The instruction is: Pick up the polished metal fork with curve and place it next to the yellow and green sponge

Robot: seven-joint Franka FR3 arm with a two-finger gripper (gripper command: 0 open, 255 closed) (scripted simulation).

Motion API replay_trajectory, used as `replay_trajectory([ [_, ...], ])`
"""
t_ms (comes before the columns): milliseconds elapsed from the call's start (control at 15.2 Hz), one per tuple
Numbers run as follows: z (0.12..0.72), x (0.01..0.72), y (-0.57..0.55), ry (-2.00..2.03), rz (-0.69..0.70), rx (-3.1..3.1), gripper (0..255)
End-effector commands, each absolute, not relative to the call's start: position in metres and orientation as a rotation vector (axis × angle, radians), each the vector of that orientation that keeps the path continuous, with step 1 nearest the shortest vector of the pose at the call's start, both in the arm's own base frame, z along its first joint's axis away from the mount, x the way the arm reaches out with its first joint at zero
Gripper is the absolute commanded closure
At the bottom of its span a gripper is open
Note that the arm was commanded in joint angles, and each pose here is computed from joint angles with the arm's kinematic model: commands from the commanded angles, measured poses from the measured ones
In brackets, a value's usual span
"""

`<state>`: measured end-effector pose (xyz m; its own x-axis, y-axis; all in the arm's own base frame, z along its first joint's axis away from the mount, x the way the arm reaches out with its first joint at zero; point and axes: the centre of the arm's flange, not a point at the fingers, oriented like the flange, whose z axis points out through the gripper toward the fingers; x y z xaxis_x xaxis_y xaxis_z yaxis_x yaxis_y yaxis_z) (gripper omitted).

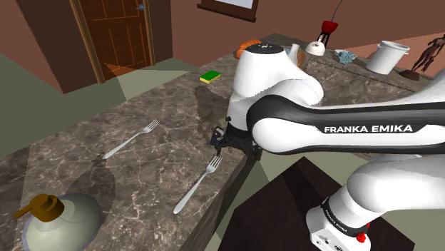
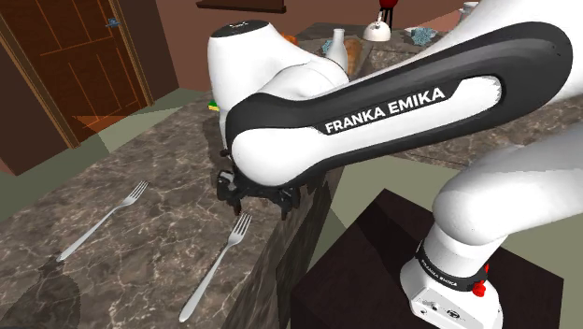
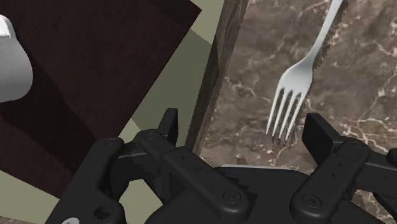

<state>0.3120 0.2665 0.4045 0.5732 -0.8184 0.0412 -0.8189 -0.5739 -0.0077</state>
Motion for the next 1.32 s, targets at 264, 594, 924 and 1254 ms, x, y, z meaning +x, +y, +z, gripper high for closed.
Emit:
replay_trajectory([
  [264,0.368,0.356,0.318,-1.780,0.101,2.560,0],
  [594,0.341,0.357,0.316,-1.780,0.101,2.560,0],
  [924,0.328,0.357,0.316,-1.780,0.101,2.560,0],
  [1254,0.328,0.357,0.316,-1.780,0.101,2.560,0],
])
